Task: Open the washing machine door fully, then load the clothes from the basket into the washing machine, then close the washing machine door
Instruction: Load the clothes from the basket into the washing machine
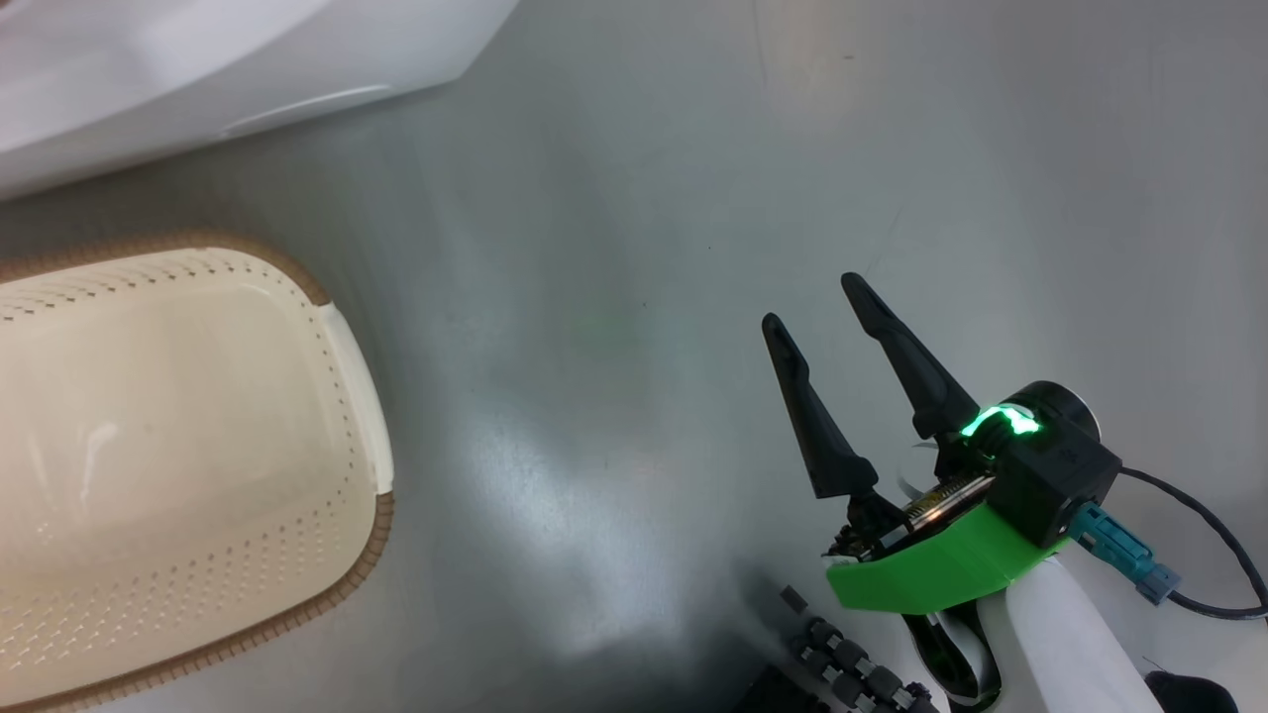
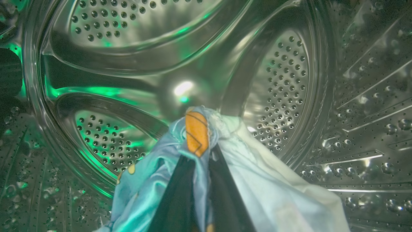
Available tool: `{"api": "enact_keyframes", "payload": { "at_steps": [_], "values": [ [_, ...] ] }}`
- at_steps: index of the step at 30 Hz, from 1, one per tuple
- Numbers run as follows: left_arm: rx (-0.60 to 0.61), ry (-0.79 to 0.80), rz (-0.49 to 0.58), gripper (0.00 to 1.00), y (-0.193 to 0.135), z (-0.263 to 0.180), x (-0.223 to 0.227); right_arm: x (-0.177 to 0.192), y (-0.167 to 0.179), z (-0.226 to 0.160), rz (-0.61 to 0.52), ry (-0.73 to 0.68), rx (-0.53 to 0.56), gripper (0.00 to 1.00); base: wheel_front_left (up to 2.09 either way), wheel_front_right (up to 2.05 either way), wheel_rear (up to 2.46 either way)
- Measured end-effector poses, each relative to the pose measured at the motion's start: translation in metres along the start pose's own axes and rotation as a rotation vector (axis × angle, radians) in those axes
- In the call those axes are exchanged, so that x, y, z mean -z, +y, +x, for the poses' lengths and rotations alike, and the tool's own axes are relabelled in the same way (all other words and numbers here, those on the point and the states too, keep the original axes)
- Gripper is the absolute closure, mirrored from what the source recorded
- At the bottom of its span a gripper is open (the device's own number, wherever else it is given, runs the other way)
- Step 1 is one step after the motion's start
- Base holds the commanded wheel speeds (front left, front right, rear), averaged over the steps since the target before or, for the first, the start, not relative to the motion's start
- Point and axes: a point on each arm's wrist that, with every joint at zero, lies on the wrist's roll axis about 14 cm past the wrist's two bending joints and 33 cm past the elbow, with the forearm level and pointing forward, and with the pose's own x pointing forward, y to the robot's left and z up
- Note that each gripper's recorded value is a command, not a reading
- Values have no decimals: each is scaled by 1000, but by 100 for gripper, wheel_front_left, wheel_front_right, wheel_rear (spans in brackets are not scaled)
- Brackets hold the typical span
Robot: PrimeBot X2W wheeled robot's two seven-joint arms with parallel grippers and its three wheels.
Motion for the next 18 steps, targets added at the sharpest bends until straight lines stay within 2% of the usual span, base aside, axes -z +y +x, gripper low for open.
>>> {"api": "enact_keyframes", "payload": {
  "at_steps": [4, 12, 14, 16, 18],
  "values": [
    [3, 1, 7, 100, 1, 1, -1, 2, 2, 1, 3, 3, -5, 0, 0, 0, 0],
    [31, 108, 33, 100, -5, -7, 15, -9, 7, 0, 9, -25, -20, 0, 0, 0, 0],
    [35, 142, 39, 71, -7, -10, 20, -13, 9, 0, 9, -37, -24, 0, 0, 0, 0],
    [39, 160, 41, 47, -9, -12, 22, -15, 9, 0, 9, -42, -26, 0, 0, 0, 0],
    [40, 181, 45, 11, -11, -14, 23, -19, 11, 0, 11, -52, -31, 0, 0, 0, 0]
  ]
}}
